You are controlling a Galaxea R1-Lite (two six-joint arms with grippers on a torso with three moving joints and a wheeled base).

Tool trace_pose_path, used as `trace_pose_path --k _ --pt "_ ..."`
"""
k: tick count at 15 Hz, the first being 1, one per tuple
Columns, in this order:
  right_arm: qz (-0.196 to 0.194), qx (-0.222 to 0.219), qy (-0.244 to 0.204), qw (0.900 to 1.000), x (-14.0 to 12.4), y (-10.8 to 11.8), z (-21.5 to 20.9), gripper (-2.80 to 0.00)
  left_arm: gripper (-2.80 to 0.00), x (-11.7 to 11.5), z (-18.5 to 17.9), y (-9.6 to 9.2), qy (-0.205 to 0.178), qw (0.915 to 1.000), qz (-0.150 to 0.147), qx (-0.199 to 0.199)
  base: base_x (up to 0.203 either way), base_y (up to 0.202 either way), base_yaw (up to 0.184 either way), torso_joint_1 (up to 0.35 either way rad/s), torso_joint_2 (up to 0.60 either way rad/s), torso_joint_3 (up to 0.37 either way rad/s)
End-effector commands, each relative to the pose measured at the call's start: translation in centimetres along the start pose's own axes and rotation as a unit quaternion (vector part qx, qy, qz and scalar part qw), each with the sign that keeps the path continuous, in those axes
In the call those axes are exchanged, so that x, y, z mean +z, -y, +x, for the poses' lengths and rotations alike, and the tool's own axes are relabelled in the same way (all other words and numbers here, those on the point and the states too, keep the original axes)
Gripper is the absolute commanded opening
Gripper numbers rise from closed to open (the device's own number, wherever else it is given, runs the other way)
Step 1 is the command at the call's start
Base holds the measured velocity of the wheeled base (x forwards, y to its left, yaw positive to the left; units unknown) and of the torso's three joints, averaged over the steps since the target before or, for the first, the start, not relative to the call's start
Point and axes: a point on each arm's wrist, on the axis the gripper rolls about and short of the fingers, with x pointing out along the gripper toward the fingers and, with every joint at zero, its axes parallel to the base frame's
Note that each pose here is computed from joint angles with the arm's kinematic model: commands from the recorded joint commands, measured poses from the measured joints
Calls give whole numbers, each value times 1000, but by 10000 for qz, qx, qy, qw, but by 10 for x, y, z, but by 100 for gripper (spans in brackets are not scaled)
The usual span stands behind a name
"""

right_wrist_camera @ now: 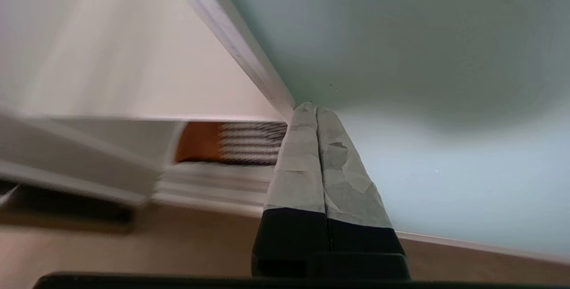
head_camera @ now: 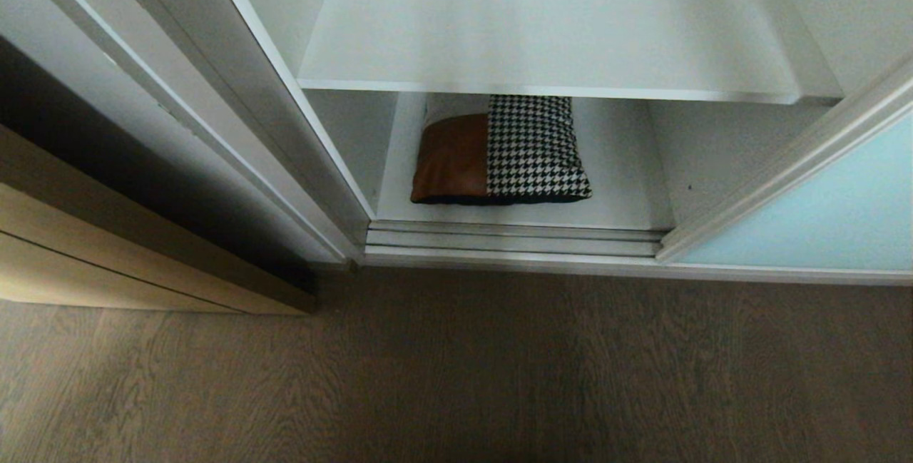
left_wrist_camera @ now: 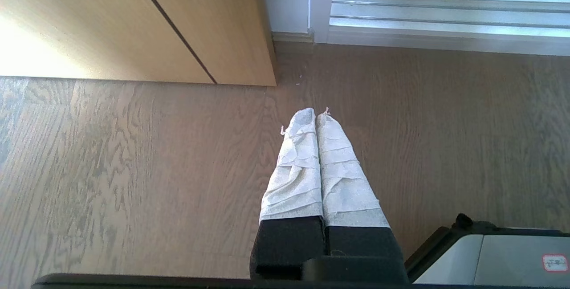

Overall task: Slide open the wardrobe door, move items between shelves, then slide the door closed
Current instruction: Close the door

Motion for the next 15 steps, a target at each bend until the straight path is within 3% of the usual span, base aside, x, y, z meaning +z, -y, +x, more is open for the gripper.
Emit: trace_pose_path --k 1,5,9,12,15 --pt "-21 418 -7 9991 -1 -24 1 -280 -280 0 0 0 -6 10000 2 4 0 0 0 0 0 0" --pt "73 1464 -81 9892 -4 -81 -7 -280 -280 0 0 0 -6 10000 2 -1 0 0 0 0 0 0" --pt "175 2570 -288 9658 -10 -131 -46 -280 -280 0 0 0 -7 10000 2 6 0 0 0 0 0 0" --pt "206 2970 -483 9534 -23 -142 -65 -280 -280 0 0 0 -7 10000 2 6 0 0 0 0 0 0" --pt "230 2953 -472 9540 -33 -146 -77 -280 -280 0 0 0 -6 10000 2 2 0 0 0 0 0 0"
